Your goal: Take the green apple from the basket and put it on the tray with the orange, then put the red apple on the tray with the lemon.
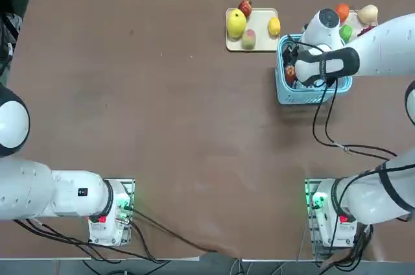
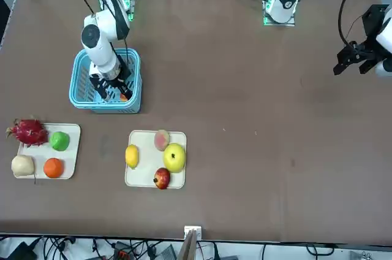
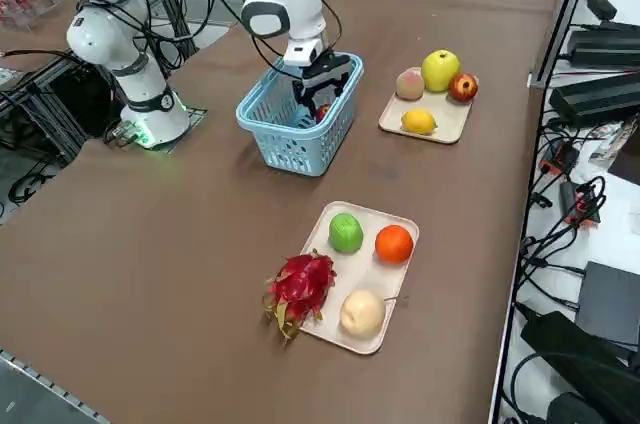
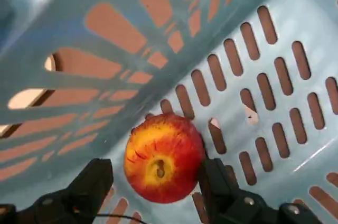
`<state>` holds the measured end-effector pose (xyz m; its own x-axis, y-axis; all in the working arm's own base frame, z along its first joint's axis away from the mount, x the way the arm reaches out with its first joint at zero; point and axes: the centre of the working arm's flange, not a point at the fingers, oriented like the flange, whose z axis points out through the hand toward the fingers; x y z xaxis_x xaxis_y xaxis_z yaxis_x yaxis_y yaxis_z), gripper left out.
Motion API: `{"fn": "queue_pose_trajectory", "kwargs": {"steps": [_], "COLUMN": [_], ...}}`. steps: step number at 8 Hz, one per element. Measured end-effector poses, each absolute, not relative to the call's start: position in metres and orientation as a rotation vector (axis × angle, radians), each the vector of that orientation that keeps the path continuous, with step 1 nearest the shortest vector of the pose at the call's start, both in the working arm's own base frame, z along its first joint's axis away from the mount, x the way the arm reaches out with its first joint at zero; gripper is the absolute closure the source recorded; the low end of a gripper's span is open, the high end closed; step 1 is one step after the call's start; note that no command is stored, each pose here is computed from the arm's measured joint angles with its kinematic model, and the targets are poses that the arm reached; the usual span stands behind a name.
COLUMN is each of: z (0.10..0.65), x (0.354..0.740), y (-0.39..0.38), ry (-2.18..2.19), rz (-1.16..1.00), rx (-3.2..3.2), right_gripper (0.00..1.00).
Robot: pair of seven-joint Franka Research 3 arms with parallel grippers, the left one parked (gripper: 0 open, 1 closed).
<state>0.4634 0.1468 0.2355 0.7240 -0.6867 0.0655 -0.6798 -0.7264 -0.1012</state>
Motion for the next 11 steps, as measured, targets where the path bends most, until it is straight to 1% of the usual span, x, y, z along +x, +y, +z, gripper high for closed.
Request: {"fn": "queue_pose_trajectory", "kwargs": {"steps": [11], "z": [0.216], "x": [0.465], "y": [0.148], "ry": [1.126], "rz": [-0.182], "rx": [-2.831], "right_gripper": [0.00]}}
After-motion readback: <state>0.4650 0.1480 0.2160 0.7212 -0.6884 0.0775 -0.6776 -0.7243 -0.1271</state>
